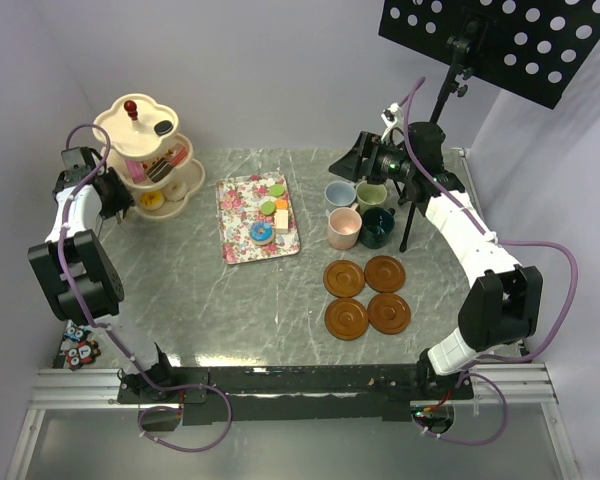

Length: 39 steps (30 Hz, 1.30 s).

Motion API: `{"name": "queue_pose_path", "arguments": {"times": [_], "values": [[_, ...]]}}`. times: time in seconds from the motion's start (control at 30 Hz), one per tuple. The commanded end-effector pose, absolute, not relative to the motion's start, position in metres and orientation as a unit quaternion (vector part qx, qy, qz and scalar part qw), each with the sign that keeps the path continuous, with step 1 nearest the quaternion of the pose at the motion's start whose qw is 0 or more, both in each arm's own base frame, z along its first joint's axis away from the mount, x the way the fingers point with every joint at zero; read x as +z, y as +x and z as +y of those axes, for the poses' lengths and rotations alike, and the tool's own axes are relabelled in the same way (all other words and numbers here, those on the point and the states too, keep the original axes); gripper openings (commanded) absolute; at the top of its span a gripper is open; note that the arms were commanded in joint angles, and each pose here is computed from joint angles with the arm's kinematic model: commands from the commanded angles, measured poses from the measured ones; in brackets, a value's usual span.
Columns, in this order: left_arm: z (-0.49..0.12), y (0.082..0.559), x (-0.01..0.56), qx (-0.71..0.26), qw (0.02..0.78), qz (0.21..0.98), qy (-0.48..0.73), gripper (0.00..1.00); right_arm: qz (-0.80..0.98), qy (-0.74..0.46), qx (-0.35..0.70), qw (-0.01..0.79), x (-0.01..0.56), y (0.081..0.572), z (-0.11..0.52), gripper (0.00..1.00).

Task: Serve the afternoon tea
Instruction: Place the desert on the desert table.

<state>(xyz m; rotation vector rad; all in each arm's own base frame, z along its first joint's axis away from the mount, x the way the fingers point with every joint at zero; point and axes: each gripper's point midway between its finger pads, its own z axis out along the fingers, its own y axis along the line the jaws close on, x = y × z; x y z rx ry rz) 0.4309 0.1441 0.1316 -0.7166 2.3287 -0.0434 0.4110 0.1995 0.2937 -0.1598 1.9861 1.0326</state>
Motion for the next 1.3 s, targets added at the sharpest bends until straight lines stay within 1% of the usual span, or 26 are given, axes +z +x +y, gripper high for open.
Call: {"name": "queue_pose_path", "arguments": {"times": [0.0,0.13,0.33,0.67,1.07,1.13,1.2,1.27], "values": [[0.147,0.458,0.158,-0.039,0.399,0.882,-0.245,0.45,0.777,-0.08,0.414,0.467,0.322,0.41,0.195,0.84],[0.146,0.458,0.15,-0.041,0.391,0.887,-0.242,0.48,0.779,-0.079,0.413,0.465,0.321,0.41,0.195,0.84],[0.146,0.453,0.145,-0.037,0.384,0.89,-0.242,0.57,0.78,-0.081,0.416,0.462,0.319,0.409,0.196,0.84],[0.145,0.449,0.146,-0.035,0.388,0.888,-0.245,0.62,0.779,-0.082,0.417,0.461,0.319,0.408,0.196,0.84],[0.146,0.449,0.148,-0.033,0.387,0.889,-0.243,0.65,0.779,-0.082,0.418,0.46,0.318,0.407,0.196,0.84],[0.146,0.448,0.148,-0.033,0.387,0.888,-0.244,0.64,0.779,-0.082,0.418,0.459,0.318,0.407,0.196,0.84],[0.147,0.446,0.149,-0.028,0.389,0.887,-0.248,0.6,0.779,-0.082,0.419,0.46,0.319,0.408,0.197,0.84],[0.147,0.445,0.155,-0.024,0.397,0.884,-0.246,0.59,0.78,-0.082,0.419,0.458,0.318,0.408,0.197,0.84]]}}
